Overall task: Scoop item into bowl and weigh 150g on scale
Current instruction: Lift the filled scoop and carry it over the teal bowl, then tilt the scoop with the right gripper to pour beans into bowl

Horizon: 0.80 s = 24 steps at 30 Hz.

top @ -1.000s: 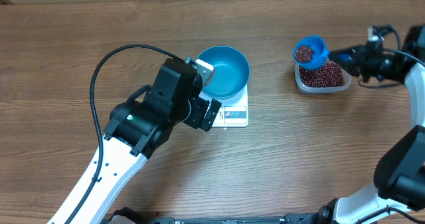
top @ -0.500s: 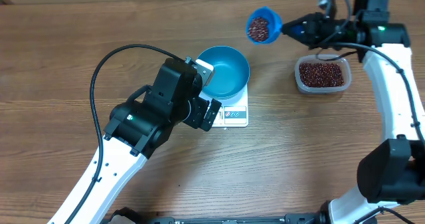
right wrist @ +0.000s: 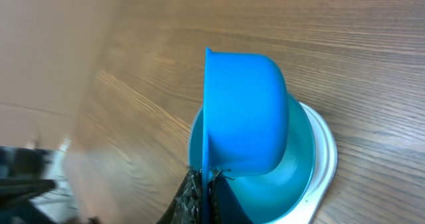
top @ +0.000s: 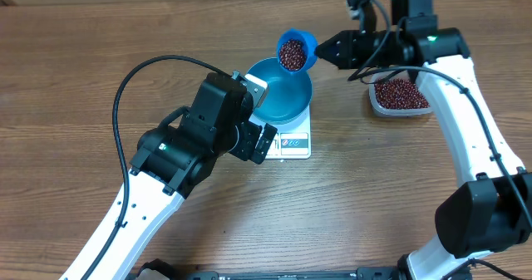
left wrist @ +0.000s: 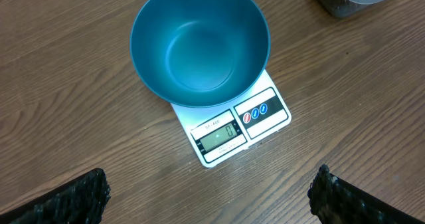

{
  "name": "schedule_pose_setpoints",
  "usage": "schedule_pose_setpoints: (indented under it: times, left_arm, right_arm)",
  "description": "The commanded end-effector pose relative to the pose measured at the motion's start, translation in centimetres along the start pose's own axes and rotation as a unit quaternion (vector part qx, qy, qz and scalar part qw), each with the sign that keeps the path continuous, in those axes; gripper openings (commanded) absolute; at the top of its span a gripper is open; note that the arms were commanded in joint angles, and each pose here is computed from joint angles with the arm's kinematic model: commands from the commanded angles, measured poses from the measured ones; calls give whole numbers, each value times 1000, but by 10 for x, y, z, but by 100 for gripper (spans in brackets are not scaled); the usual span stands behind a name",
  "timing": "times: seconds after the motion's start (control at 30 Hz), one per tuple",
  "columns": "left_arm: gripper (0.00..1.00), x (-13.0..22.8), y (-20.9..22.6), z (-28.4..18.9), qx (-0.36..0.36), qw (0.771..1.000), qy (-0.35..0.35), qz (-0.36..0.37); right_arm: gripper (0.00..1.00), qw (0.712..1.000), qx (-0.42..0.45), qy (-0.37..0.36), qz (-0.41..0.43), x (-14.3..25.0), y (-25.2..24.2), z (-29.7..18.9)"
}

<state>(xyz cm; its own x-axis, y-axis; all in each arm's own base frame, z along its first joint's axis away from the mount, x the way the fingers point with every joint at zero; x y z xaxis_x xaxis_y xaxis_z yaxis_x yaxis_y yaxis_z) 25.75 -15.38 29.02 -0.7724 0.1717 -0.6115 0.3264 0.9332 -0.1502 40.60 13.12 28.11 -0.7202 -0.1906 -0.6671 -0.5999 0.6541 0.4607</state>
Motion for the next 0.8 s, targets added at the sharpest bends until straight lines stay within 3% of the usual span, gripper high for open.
schedule_pose_setpoints:
  times: [0.0,0.33,0.53,0.77]
  left_arm:
    - [100,-5,0,-7,6,1000,-14,4]
    - [100,-5,0,-7,6,1000,-14,4]
    - [100,-5,0,-7,6,1000,-14,4]
    - [99,-5,0,-7,6,1000,-14,4]
  right_arm:
    - [4,996,43,-5,-82,-10,13,-9]
    - [4,976,141,58,-156,2,21,10]
    - [4,955,123,76,-257,4,37,21]
    - [4,948,120,76,-285,2,38,22]
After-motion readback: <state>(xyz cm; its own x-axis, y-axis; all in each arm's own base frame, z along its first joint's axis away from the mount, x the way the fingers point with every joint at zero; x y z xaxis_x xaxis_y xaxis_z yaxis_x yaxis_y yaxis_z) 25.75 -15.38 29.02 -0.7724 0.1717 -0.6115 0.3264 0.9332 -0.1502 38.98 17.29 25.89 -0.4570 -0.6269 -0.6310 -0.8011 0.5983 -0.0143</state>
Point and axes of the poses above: each gripper's point midway between its finger pads, its own z axis out along the fingers, its own y axis along the line the jaws close on, x = y × z, the point moved 7 cm from there along -z, back along the fingers, and after that the axes turned 12 degrees about -z, right-handed, at the moved point
